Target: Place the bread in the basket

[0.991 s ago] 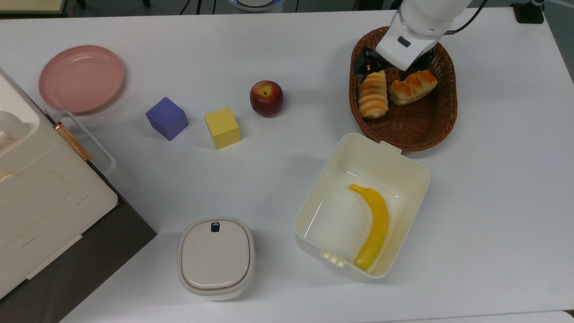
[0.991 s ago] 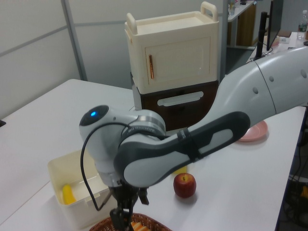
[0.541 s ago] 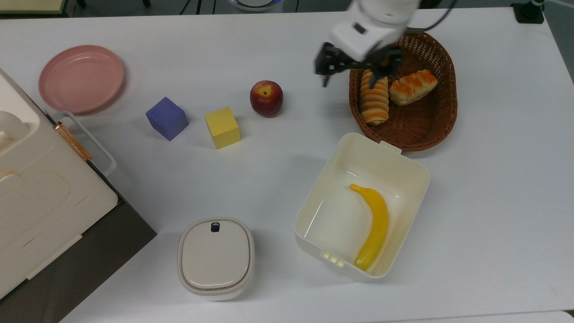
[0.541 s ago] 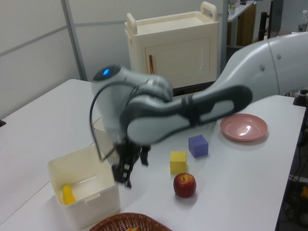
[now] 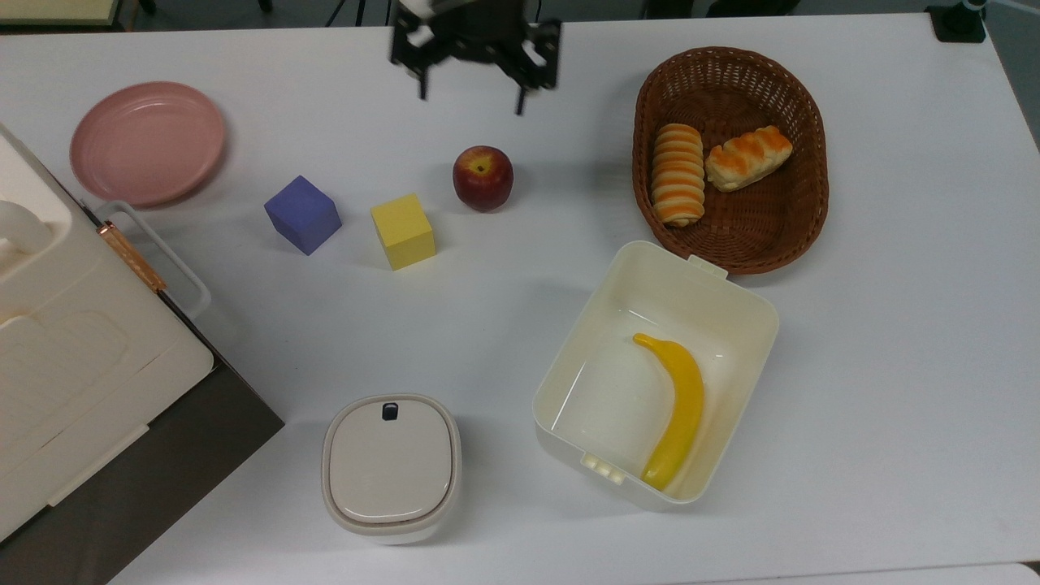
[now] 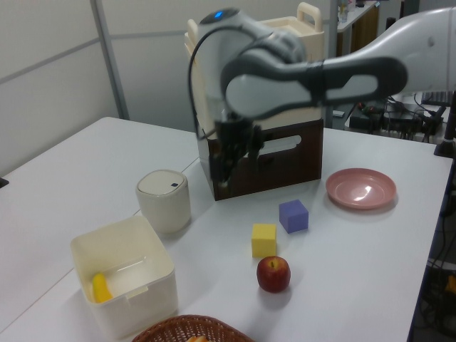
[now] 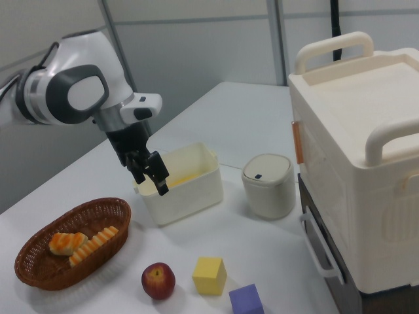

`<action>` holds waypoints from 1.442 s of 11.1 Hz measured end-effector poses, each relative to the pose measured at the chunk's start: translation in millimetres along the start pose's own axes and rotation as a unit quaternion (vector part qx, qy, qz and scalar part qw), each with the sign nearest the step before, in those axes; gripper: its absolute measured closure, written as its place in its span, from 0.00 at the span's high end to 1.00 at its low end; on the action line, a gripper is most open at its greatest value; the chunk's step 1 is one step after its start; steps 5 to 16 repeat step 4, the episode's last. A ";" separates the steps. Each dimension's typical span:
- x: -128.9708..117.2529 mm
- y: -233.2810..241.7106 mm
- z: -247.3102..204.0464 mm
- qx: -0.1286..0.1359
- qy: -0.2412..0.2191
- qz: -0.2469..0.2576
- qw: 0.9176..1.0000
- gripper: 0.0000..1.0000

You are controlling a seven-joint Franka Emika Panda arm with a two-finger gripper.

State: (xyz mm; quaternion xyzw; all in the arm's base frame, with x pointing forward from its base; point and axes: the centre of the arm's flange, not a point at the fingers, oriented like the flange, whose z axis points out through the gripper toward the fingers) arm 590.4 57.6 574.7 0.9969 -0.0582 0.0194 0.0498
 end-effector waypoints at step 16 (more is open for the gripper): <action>-12.3 40.8 -23.9 0.028 -0.006 0.000 1.000 1.00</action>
